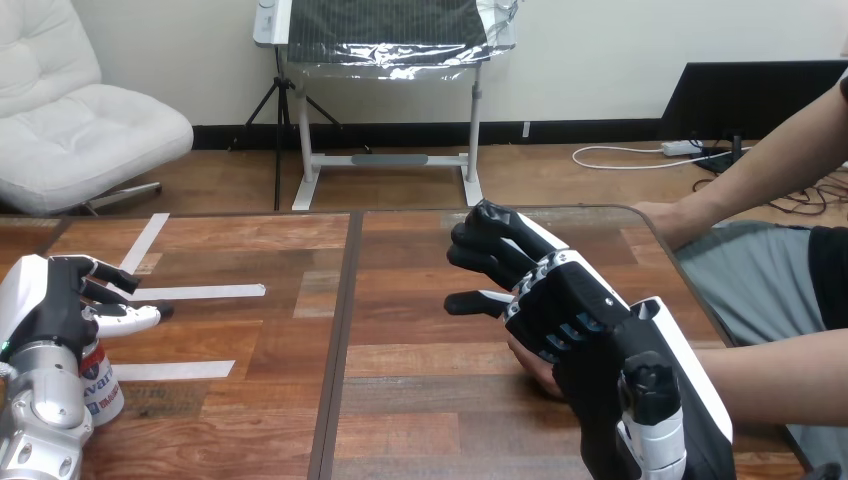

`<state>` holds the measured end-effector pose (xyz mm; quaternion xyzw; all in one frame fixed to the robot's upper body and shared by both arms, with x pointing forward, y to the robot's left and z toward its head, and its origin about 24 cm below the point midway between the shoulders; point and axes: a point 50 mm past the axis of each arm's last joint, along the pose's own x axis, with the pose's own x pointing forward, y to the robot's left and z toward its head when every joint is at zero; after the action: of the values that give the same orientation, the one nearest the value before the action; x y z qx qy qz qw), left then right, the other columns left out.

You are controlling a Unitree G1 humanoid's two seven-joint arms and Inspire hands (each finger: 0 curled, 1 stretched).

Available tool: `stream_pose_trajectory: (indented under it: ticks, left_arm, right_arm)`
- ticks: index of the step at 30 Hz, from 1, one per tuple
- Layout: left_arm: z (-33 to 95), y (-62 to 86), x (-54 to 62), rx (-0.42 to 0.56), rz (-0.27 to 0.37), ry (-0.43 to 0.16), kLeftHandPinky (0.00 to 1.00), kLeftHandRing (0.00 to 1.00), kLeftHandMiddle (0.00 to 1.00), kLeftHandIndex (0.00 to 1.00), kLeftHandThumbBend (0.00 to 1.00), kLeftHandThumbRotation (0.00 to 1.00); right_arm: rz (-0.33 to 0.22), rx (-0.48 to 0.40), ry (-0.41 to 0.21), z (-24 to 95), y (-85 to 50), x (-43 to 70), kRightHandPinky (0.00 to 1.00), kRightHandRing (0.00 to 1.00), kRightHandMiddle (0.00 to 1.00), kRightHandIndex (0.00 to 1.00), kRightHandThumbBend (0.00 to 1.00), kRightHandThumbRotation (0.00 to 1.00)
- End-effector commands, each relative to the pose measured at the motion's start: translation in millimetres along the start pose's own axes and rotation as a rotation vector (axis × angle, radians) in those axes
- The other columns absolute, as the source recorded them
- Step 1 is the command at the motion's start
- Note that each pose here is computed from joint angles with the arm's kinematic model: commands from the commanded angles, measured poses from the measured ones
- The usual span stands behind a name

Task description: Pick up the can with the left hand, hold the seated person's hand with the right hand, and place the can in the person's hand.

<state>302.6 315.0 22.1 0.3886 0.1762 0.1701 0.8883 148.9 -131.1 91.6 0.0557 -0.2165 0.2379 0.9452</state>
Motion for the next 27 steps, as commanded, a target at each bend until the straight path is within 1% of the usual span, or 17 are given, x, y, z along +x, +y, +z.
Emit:
stream_pose_trajectory:
  ticks: [1, 8, 14, 18, 21, 23, 27]
  left_arm:
    - [19.9, 10.3, 5.6, -0.008, 0.05, -0.078, 0.35, 0.41, 0.46, 0.49, 0.78, 0.0]
    - [20.0, 10.4, 5.4, -0.002, 0.051, -0.083, 0.37, 0.43, 0.48, 0.49, 0.77, 0.0]
    - [19.4, 10.3, 5.0, 0.004, 0.061, -0.101, 0.39, 0.45, 0.49, 0.5, 0.77, 0.0]
    - [19.7, 10.0, 5.4, 0.003, 0.053, -0.094, 0.41, 0.47, 0.5, 0.51, 0.78, 0.0]
    - [19.3, 10.0, 5.6, 0.007, 0.043, -0.09, 0.44, 0.51, 0.54, 0.55, 0.78, 0.0]
    - [18.6, 9.9, 5.8, 0.013, 0.038, -0.087, 0.48, 0.56, 0.6, 0.6, 0.8, 0.0]
    - [18.5, 10.1, 5.9, 0.044, 0.04, -0.088, 0.53, 0.63, 0.66, 0.65, 0.81, 0.0]
  right_arm:
    - [0.016, -0.019, -0.086, 11.6, -2.7, 12.2, 0.76, 0.88, 0.88, 0.88, 0.8, 0.96]
    - [0.019, -0.004, -0.082, 11.7, -2.7, 12.3, 0.77, 0.89, 0.88, 0.89, 0.8, 0.95]
    - [0.02, -0.001, -0.08, 11.8, -3.1, 12.2, 0.8, 0.9, 0.89, 0.89, 0.81, 0.95]
    - [0.019, -0.005, -0.08, 11.9, -3.4, 12.1, 0.8, 0.9, 0.89, 0.89, 0.81, 0.95]
    - [0.017, -0.01, -0.082, 12.0, -3.5, 12.1, 0.81, 0.9, 0.89, 0.89, 0.8, 0.95]
    - [0.015, -0.013, -0.084, 12.0, -3.5, 12.1, 0.81, 0.9, 0.89, 0.89, 0.8, 0.96]
    - [0.016, -0.013, -0.08, 12.0, -3.7, 11.8, 0.81, 0.89, 0.89, 0.89, 0.8, 0.96]
